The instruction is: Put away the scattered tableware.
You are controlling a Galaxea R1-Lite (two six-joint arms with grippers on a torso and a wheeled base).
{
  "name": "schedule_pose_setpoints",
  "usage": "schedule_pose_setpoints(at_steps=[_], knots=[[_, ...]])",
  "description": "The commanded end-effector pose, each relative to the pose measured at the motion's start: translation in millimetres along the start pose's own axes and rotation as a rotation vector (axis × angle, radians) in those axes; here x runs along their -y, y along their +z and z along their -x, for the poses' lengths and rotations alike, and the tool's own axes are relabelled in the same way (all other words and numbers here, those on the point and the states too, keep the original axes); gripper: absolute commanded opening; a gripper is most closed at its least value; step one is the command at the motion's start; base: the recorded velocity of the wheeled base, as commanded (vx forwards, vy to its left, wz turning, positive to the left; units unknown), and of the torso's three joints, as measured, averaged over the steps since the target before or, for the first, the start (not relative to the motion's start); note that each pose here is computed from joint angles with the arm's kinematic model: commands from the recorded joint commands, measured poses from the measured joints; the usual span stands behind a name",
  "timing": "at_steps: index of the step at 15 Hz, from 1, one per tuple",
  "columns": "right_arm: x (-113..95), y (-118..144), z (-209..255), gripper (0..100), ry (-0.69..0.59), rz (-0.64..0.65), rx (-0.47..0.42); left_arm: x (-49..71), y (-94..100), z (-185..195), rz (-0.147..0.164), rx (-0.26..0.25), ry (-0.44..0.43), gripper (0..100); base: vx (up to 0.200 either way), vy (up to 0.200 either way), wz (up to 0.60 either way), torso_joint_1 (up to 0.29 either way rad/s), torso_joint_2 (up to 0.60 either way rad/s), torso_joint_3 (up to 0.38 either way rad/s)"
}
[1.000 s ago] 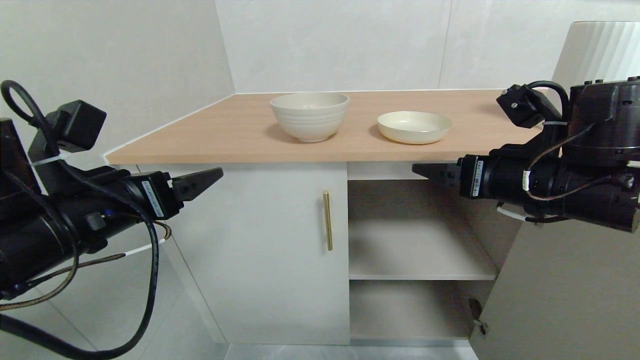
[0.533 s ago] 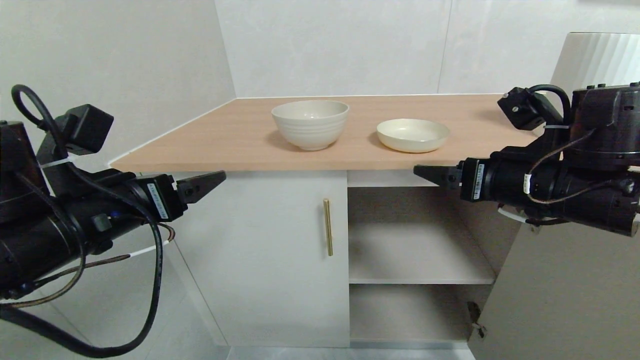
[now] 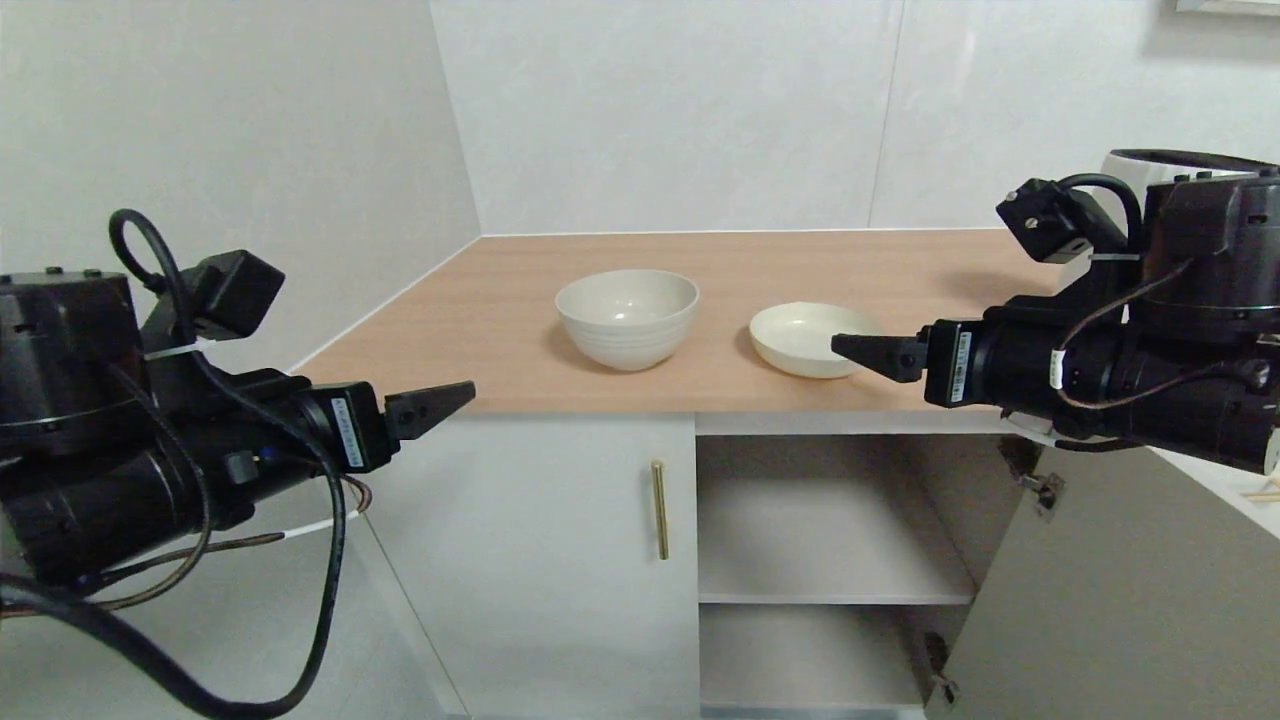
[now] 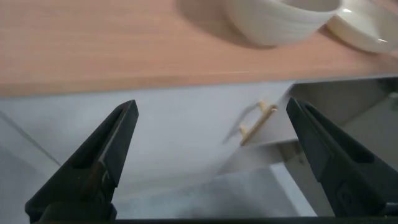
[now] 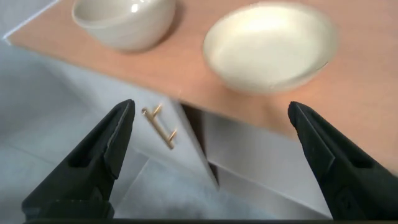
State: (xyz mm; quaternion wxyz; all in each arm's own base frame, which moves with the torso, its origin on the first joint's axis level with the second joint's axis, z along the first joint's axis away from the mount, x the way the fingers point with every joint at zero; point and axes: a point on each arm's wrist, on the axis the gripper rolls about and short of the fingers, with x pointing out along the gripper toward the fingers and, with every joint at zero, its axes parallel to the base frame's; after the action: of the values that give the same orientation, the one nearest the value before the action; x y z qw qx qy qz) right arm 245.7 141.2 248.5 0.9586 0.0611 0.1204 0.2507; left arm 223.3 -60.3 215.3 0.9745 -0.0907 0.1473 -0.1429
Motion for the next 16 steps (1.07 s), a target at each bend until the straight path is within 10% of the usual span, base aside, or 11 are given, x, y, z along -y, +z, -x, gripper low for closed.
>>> schedule_pose_setpoints(at_steps=[1, 9, 13, 15, 16], knots=[[3, -1, -1, 100, -0.009, 0.007, -0.004, -1.2, -2.7, -11, 0.020, -0.028, 0.005, 100, 0.000, 0.000, 0.00, 0.188, -0.47, -0.290], [11, -1, -17, 100, -0.028, 0.049, 0.062, 8.8, 19.1, -57, 0.031, -0.094, -0.006, 100, 0.000, 0.000, 0.00, 0.174, -0.41, -0.244], [11, 6, -18, 100, -0.048, 0.047, 0.089, 15.5, 37.6, -76, 0.058, -0.293, 0.041, 100, 0.000, 0.000, 0.00, 0.019, -0.04, -0.021], [16, 5, -30, 100, -0.139, 0.042, 0.031, 24.9, 48.7, -82, 0.253, -0.282, 0.052, 100, 0.000, 0.000, 0.00, 0.000, 0.00, 0.000], [17, 6, -33, 100, -0.170, 0.032, 0.004, 28.2, 50.6, -86, 0.291, -0.272, 0.059, 100, 0.000, 0.000, 0.00, 0.000, 0.00, 0.000]])
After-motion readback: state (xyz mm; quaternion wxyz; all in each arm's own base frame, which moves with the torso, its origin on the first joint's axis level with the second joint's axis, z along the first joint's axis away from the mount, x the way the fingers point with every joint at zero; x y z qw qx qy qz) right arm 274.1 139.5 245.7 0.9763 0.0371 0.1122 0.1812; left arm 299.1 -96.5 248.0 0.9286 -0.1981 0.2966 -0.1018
